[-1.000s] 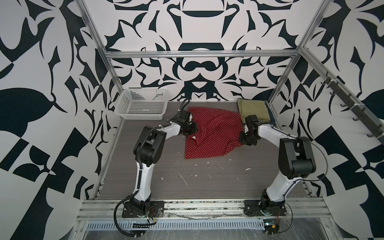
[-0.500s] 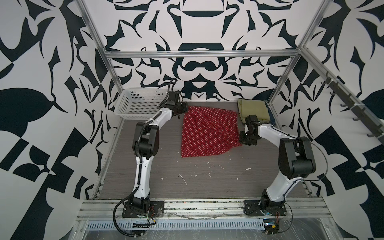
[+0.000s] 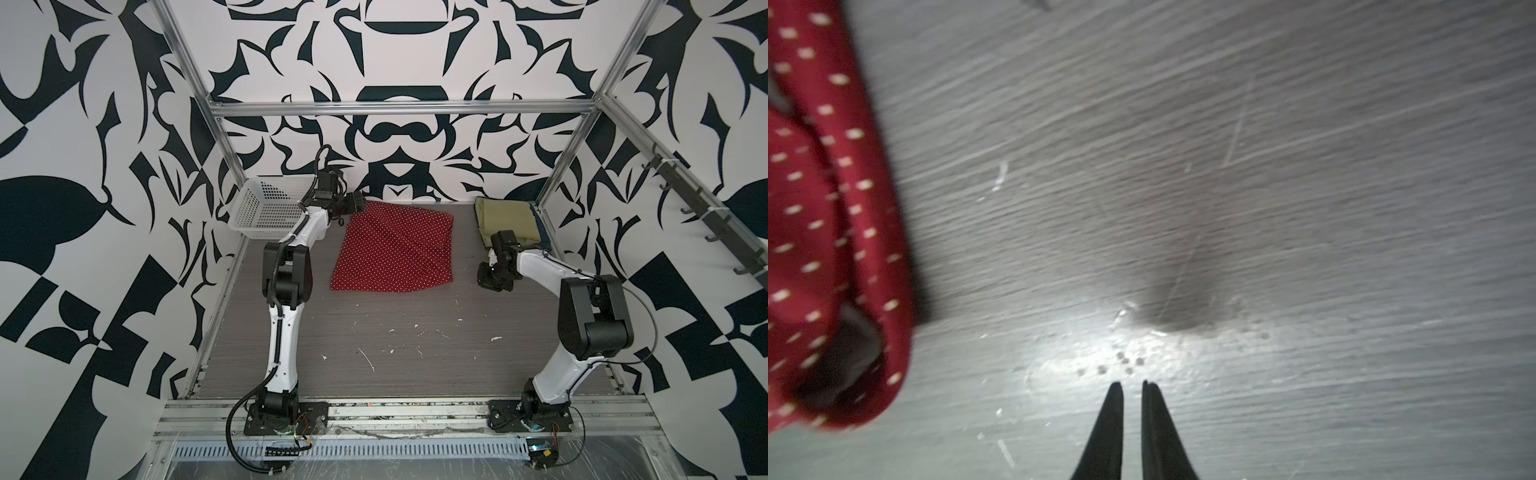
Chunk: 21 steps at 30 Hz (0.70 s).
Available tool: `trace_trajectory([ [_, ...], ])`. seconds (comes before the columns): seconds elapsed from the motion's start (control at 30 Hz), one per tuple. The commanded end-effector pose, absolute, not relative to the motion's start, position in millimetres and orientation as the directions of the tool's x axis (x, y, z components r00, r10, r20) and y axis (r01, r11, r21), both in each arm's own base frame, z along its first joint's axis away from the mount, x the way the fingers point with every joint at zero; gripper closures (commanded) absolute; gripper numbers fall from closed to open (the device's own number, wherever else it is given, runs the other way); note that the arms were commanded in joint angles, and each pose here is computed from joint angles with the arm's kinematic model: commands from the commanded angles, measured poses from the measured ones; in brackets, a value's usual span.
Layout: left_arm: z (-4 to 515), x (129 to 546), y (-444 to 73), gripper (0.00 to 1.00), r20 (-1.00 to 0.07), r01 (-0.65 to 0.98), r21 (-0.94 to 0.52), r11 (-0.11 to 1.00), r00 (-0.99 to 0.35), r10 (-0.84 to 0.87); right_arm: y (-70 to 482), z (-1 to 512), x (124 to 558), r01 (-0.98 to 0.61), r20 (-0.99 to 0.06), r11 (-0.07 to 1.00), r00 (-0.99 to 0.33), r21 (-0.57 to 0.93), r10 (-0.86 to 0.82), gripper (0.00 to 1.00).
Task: Fold and stack the skirts
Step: 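Press and square the flattened red skirt with both grippers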
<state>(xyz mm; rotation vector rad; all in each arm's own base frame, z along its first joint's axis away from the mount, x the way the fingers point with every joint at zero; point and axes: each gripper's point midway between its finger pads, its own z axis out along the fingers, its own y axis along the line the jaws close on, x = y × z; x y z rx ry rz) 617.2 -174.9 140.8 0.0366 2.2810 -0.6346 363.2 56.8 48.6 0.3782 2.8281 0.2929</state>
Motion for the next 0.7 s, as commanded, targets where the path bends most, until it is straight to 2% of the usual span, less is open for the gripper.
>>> trace_trajectory([
  [0.0,189,582,-174,0.21,-0.696,0.237,-0.439,0.867,-0.7,-0.161,102,92,376,0.041,-0.351,0.873,-0.906,0.487,0.238,0.79],
  [0.13,172,515,-166,0.22,-0.626,0.155,-0.447,0.881,-0.758,-0.184,137,112,380,-0.083,-0.385,0.756,-0.893,0.649,0.233,0.71],
  [0.3,110,438,-137,0.22,-0.531,0.014,-0.405,0.914,-0.817,-0.223,147,101,398,-0.094,-0.39,0.749,-0.891,0.656,0.23,0.64],
  [0.47,64,408,-124,0.24,-0.456,-0.021,-0.372,0.928,-0.867,-0.202,154,82,424,-0.087,-0.369,0.747,-0.903,0.659,0.22,0.61],
  [0.5,58,406,-124,0.26,-0.44,-0.024,-0.376,0.926,-0.875,-0.201,157,80,428,-0.087,-0.365,0.746,-0.906,0.66,0.216,0.61],
  [0.57,49,405,-128,0.37,-0.427,-0.019,-0.392,0.92,-0.882,-0.2,162,77,434,-0.086,-0.36,0.751,-0.909,0.655,0.21,0.61],
  [0.67,40,405,-133,0.51,-0.407,-0.023,-0.419,0.908,-0.889,-0.211,168,74,438,-0.09,-0.356,0.752,-0.913,0.654,0.201,0.68],
])
